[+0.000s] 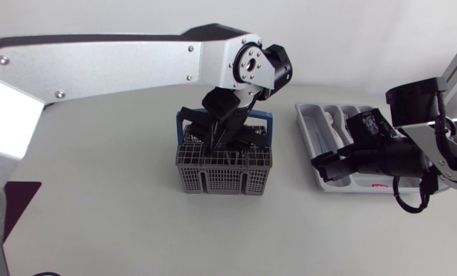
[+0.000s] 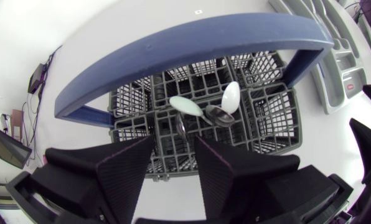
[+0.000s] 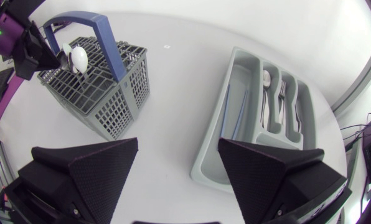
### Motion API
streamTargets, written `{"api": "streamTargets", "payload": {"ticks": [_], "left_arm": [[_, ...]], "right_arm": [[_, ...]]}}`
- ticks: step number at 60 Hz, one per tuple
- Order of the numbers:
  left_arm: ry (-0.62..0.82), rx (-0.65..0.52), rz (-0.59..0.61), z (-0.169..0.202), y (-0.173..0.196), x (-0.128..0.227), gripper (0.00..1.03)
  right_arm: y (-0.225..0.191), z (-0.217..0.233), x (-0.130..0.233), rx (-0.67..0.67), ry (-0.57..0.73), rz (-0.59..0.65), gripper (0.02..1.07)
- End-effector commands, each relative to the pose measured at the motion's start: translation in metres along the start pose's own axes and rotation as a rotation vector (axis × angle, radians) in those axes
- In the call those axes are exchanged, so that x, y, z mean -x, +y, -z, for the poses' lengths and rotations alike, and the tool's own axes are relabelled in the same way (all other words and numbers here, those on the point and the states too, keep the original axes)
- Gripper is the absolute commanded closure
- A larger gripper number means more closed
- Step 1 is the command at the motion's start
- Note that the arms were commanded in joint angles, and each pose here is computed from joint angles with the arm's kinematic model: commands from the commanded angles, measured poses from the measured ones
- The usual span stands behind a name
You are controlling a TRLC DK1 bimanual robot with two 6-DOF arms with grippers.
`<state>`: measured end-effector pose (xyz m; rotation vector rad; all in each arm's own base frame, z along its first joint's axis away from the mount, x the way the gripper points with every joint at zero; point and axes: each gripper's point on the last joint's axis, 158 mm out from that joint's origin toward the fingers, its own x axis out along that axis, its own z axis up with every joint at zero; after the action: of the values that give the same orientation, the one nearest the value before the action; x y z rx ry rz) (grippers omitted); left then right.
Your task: Unload the cutlery basket into the drawer organizer.
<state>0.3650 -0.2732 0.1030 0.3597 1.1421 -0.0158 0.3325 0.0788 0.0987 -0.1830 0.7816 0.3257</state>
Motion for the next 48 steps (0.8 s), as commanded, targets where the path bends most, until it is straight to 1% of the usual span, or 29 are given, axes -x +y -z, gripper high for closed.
{"api": "streamTargets", "payload": {"ticks": [1,4,10,13,14,17,21,33,48], "left_arm": [[0.002,0.051,-0.042,-0.002,0.004,-0.006,0.48],[-0.001,0.053,-0.05,-0.003,0.004,-0.007,0.49],[-0.005,0.085,-0.081,-0.002,0.008,-0.01,0.62],[-0.009,0.087,-0.086,-0.003,0.008,-0.01,0.63],[-0.012,0.092,-0.088,-0.003,0.008,-0.01,0.66],[-0.016,0.095,-0.088,-0.004,0.007,-0.009,0.66],[-0.021,0.111,-0.088,-0.005,0.006,-0.008,0.7],[-0.043,0.103,-0.088,-0.008,0.001,-0.004,0.7],[-0.066,0.057,-0.084,-0.008,-0.006,-0.004,0.7]], "right_arm": [[0.007,0.011,-0.002,0.016,0.016,-0.021,0.14],[0.007,0.011,-0.002,0.016,0.014,-0.021,0.14],[0.007,0.011,-0.002,0.016,0.012,-0.023,0.14],[0.007,0.011,-0.002,0.017,0.012,-0.023,0.14],[0.007,0.012,-0.002,0.018,0.013,-0.026,0.14],[0.008,0.012,-0.002,0.018,0.013,-0.026,0.14],[0.007,0.012,-0.001,0.017,0.01,-0.024,0.14],[0.008,0.014,-0.001,0.021,0.013,-0.028,0.14],[0.006,0.016,-0.001,0.024,0.013,-0.03,0.14]]}}
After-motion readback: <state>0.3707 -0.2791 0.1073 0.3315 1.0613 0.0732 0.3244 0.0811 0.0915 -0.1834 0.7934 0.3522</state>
